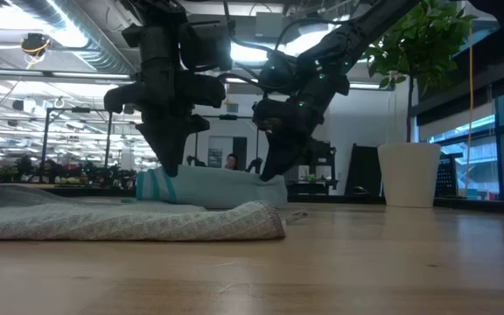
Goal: Roll microfiber towels into tight, uniform cylinder then place into a basket
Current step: Roll blue towel
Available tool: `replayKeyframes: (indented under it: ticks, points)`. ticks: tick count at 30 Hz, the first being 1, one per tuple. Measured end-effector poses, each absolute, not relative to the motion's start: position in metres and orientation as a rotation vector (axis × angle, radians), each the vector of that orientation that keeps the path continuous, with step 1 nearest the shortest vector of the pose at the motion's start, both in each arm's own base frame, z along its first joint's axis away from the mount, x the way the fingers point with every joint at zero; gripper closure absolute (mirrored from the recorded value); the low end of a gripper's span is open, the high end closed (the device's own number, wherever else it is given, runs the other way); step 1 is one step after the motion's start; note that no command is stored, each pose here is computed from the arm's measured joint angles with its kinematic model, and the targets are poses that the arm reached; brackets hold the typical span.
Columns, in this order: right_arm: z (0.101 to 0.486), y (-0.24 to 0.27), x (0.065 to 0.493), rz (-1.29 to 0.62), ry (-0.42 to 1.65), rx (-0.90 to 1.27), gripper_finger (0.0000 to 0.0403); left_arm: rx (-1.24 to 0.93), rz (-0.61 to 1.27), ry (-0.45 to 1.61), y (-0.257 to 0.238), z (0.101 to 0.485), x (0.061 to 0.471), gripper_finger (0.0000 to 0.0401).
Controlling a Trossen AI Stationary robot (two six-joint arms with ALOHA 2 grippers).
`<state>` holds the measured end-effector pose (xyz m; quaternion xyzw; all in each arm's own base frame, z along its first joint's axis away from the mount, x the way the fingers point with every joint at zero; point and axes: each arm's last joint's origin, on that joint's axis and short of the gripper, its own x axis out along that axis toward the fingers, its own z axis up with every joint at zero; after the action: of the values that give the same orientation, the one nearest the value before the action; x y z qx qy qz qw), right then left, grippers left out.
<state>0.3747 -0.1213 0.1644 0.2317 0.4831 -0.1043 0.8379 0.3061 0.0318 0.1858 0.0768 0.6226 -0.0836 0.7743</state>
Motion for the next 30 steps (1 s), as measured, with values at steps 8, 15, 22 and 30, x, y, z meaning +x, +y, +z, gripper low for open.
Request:
replayKeyframes:
  ticks: [8,15,22,30]
  points:
    - [0.161,-0.117,0.368,-0.165,1.097,0.523,0.0393,0.171,-0.119,1.360,0.033,0.186,0.306,0.0401]
    - [0.150,-0.114,0.366,-0.187,1.074,0.522,0.0393,0.168,-0.125,1.358,0.032,0.186,0.306,0.0401]
    - [0.143,-0.114,0.363,-0.207,1.056,0.507,0.0393,0.168,-0.124,1.358,0.032,0.186,0.306,0.0401]
    - [0.123,-0.116,0.367,-0.203,1.092,0.522,0.0393,0.164,-0.125,1.360,0.032,0.186,0.306,0.0401]
